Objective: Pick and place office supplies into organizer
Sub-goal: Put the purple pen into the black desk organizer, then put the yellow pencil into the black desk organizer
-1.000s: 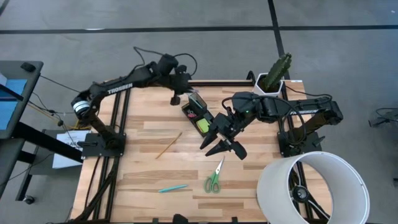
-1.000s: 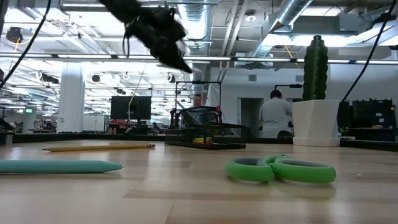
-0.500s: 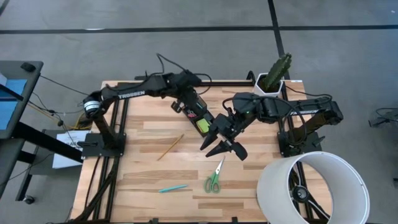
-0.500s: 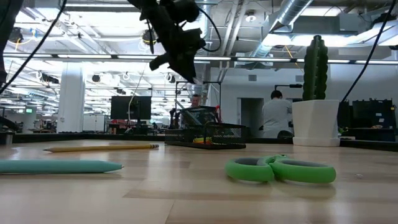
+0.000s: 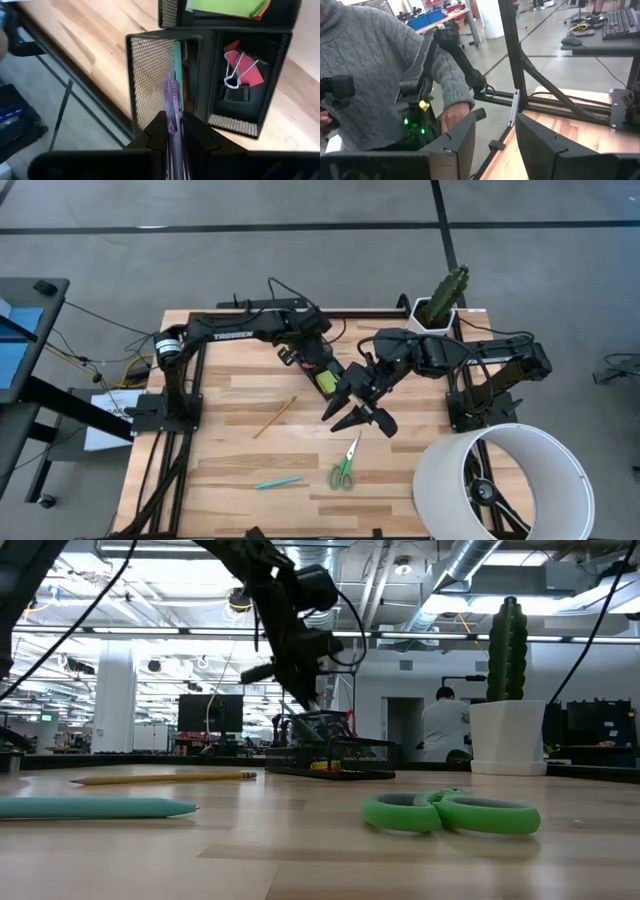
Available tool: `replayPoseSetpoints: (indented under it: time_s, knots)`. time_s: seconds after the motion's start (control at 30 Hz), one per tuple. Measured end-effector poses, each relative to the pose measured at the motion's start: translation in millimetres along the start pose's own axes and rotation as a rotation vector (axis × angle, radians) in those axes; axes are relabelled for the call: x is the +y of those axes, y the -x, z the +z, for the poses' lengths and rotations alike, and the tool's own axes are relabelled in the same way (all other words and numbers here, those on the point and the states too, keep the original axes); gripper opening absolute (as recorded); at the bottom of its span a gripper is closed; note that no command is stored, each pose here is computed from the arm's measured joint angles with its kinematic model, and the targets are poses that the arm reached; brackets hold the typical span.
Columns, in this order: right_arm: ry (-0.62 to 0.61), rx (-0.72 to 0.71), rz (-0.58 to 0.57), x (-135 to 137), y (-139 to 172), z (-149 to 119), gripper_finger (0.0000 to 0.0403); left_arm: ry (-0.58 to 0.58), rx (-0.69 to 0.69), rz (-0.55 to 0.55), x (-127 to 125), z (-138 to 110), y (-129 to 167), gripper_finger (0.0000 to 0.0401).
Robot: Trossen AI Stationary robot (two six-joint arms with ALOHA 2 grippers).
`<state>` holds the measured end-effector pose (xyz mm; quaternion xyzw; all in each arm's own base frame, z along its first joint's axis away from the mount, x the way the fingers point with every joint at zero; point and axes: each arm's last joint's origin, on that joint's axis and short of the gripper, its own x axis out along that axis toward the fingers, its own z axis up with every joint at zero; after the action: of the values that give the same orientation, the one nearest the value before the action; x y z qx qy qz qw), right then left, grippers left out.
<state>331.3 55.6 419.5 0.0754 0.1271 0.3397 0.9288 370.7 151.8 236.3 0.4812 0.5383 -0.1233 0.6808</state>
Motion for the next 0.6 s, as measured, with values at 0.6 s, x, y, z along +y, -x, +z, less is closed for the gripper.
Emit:
replayPoseSetpoints:
  time_s: [0.6]
  knots:
    - [-0.003, 0.005, 0.0, -0.2, -0.2, -0.7, 0.0134, -0.076, 0.028, 0.04, -5.4, 33.1, -21.8, 0.0107]
